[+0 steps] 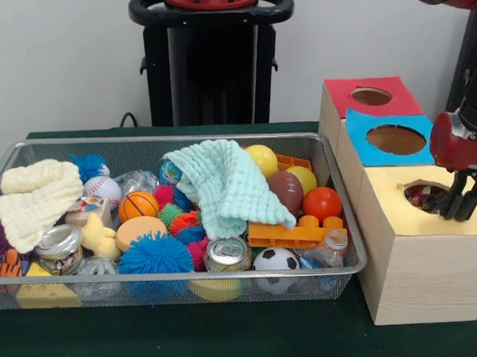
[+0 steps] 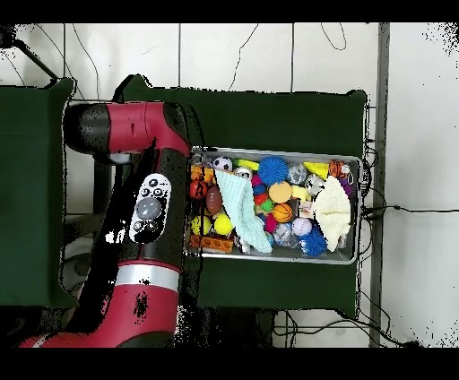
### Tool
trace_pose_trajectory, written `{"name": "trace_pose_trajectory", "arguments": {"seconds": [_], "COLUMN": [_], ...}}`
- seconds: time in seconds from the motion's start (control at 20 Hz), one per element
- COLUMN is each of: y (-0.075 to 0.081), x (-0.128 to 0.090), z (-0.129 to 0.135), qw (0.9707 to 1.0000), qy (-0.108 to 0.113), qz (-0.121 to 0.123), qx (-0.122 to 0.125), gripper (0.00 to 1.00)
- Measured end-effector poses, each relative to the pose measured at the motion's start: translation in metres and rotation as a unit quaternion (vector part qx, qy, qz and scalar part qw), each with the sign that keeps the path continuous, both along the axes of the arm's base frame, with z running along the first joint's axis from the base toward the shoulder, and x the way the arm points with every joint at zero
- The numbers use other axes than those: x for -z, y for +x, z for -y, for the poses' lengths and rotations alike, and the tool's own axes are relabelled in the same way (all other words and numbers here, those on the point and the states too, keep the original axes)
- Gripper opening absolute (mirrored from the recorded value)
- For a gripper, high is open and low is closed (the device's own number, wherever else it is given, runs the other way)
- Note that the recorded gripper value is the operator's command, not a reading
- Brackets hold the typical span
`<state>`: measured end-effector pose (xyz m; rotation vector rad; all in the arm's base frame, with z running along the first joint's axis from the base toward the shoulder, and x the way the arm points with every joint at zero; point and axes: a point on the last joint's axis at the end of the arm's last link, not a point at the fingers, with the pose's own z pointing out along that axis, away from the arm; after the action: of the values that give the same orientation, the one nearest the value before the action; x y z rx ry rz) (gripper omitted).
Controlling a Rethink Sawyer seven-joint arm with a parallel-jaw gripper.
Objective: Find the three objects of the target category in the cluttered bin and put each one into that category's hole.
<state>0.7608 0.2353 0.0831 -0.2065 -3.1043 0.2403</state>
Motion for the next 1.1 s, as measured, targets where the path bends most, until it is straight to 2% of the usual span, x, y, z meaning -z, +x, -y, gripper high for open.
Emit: {"name": "trace_pose_trajectory", "arguments": {"seconds": [0.45, 0.9, 1.1], "y": [0.001, -0.003, -0.004], "x": [-0.001, 0.000, 0.001], "z": [0.001, 0.010, 0.014], "qw": [0.9999, 0.9981, 0.9977], "qy": [-0.004, -0.006, -0.007], "qz": [-0.016, -0.060, -0.065], "qx": [0.001, 0.011, 0.014], "gripper": [0.00, 0.00, 0.00]}}
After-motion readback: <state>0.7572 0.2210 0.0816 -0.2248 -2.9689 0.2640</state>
